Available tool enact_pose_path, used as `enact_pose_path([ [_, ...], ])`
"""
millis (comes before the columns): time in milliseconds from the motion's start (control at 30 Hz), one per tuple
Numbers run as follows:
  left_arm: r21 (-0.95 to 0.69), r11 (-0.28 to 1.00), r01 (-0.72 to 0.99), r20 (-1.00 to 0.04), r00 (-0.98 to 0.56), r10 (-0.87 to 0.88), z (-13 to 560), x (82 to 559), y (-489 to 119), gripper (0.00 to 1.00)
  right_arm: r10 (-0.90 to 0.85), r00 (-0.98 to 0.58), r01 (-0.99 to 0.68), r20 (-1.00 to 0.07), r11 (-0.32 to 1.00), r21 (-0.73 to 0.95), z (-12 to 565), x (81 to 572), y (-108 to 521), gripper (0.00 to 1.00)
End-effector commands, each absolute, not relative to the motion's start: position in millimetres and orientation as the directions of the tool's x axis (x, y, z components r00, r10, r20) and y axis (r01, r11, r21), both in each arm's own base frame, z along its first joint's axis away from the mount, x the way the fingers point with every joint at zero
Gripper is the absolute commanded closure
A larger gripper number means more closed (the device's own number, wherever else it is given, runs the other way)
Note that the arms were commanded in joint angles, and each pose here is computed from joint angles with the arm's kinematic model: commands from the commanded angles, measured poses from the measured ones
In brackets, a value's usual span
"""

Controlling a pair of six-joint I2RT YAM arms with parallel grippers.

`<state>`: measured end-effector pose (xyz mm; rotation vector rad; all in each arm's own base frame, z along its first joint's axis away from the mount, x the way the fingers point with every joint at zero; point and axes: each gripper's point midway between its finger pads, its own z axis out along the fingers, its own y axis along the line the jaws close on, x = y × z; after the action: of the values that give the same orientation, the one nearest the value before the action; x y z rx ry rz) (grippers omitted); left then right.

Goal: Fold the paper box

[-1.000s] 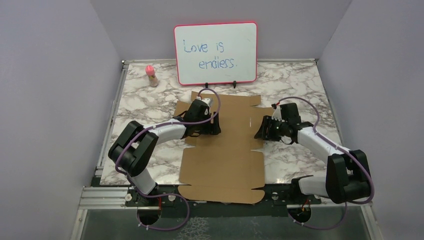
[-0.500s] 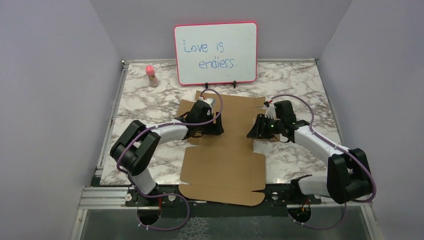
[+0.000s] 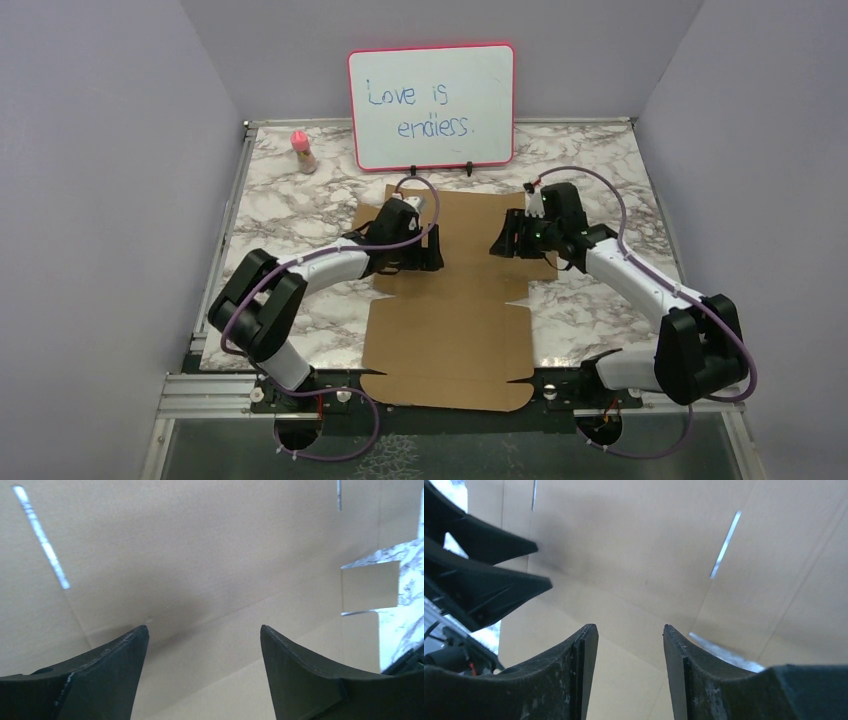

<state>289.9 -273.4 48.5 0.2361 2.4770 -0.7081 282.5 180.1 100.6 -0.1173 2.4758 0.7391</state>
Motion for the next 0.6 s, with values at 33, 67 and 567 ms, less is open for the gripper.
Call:
enact_pose_path([
  [33, -0.421, 0.863, 0.281, -0.632, -0.773, -0.056, 109.8, 320.0, -242.2, 0.13, 0.045, -0.767, -0.244, -0.64, 0.902, 0.356, 127.6, 309.9, 164.0, 0.4],
  [67, -0.423, 0.866, 0.268, -0.636, -0.768, -0.073, 116.0, 325.4, -232.7, 0.12, 0.045, -0.76, -0.239, -0.648, 0.909, 0.343, 128.9, 314.5, 162.1, 0.38],
  [567, -0.5, 0.865, 0.045, -0.537, -0.8, -0.269, 118.3, 382.1, -88.9, 0.07, 0.076, -0.744, -0.394, -0.664, 0.753, 0.527, 135.7, 360.4, 225.8, 0.29],
])
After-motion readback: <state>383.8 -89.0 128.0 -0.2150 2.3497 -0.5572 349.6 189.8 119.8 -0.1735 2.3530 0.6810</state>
